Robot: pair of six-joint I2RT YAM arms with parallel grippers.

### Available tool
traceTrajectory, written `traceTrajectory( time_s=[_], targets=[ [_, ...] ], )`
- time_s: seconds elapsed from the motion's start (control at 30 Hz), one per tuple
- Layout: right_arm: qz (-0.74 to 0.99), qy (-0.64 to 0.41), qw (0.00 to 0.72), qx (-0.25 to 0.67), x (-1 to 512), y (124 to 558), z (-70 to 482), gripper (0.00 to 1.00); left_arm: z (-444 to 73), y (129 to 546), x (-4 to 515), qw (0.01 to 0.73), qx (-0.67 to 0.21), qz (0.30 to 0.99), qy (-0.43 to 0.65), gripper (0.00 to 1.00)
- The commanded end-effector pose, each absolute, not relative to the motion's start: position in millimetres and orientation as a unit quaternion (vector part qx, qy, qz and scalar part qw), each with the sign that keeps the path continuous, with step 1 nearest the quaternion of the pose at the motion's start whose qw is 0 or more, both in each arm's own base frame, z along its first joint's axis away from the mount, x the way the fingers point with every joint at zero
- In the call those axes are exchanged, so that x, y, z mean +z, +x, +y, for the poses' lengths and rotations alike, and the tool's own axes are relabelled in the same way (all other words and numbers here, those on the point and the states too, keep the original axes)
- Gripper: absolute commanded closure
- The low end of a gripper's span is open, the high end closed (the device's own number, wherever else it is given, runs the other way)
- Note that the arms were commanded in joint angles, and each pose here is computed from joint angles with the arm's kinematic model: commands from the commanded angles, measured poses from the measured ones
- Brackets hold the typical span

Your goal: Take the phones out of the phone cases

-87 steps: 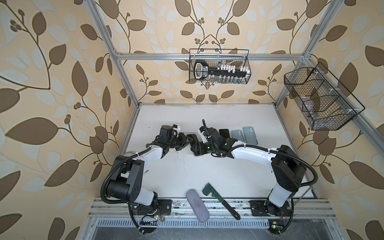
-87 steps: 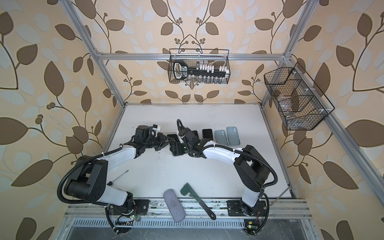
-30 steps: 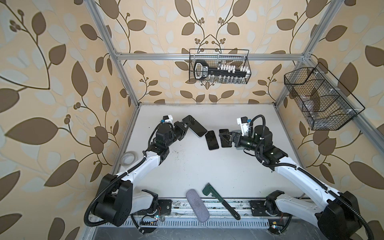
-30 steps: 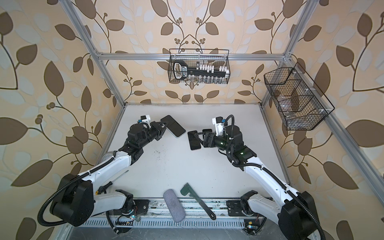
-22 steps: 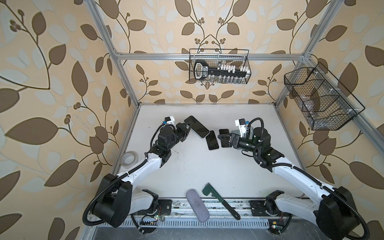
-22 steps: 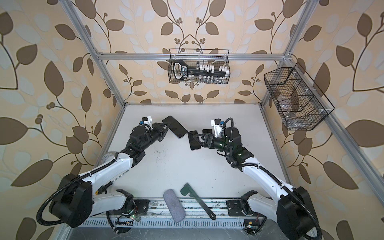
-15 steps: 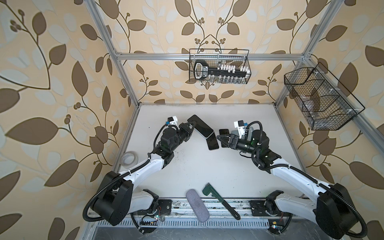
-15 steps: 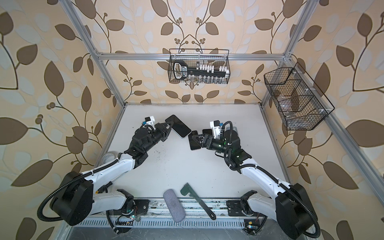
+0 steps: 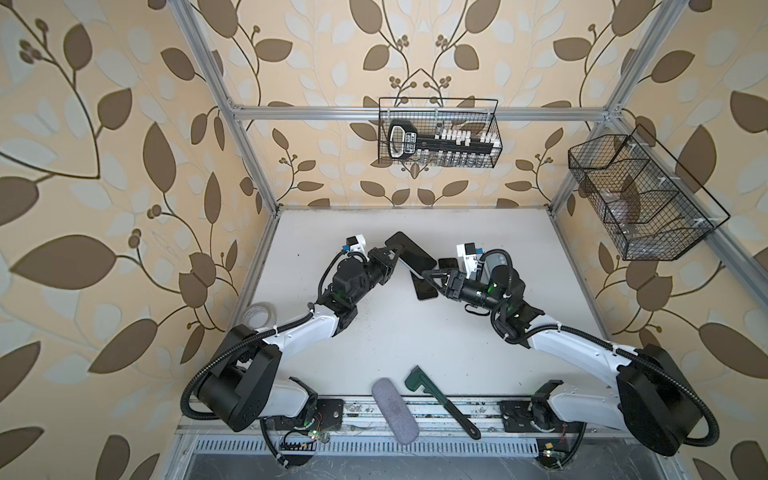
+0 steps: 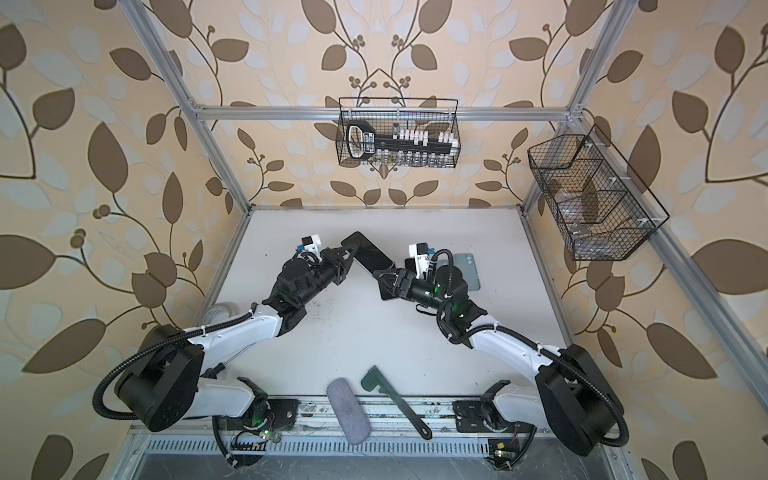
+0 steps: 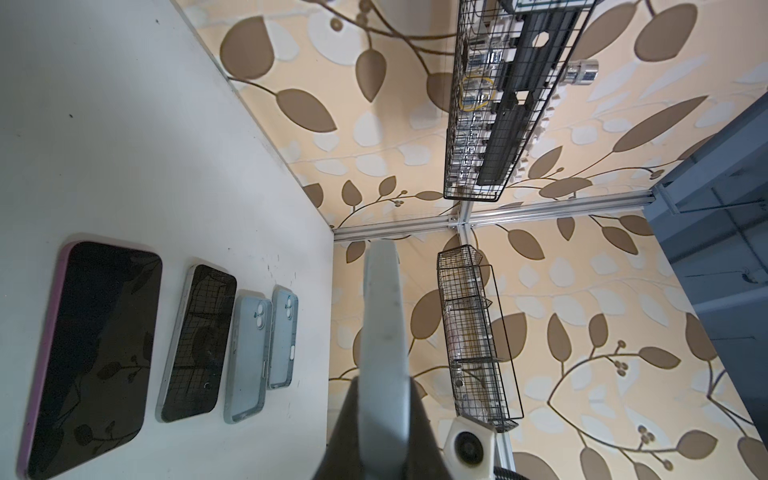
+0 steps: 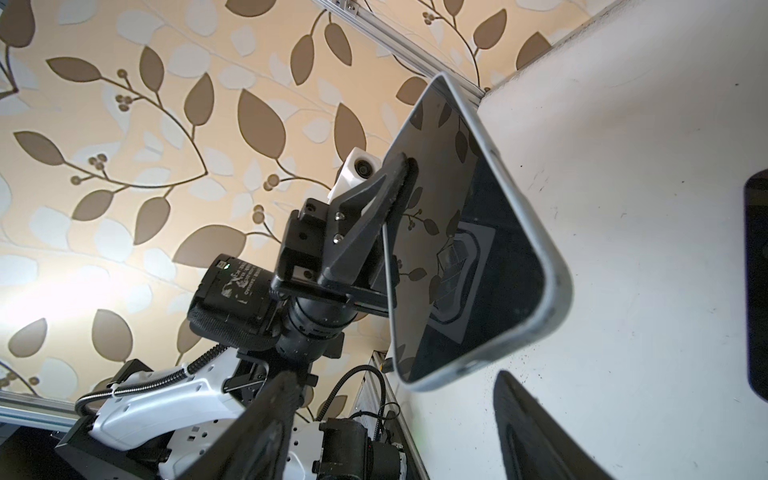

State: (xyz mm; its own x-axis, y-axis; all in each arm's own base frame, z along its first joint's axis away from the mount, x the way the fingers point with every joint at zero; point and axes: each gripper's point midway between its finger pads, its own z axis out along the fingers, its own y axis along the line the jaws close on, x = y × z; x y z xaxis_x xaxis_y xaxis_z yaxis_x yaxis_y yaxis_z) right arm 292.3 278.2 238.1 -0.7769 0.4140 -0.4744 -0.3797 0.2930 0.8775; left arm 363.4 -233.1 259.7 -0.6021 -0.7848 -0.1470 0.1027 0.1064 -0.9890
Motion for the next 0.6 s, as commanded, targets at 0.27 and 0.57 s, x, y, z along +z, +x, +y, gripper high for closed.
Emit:
traceTrajectory(
  time_s=[0.27,0.57],
  targets=[
    [0.686,0.02,0.335,0.646,243.7,299.0,291.1,0.38,-237.0,359.1,316.1,0.397,-0.675,0.577,-0.233,1.0],
    [0.67,0.027,0.322,0.668,240.1,301.7,299.3,0.55,-237.4,361.6,310.0,0.394,-0.671,0.58,-0.242,1.0]
  ],
)
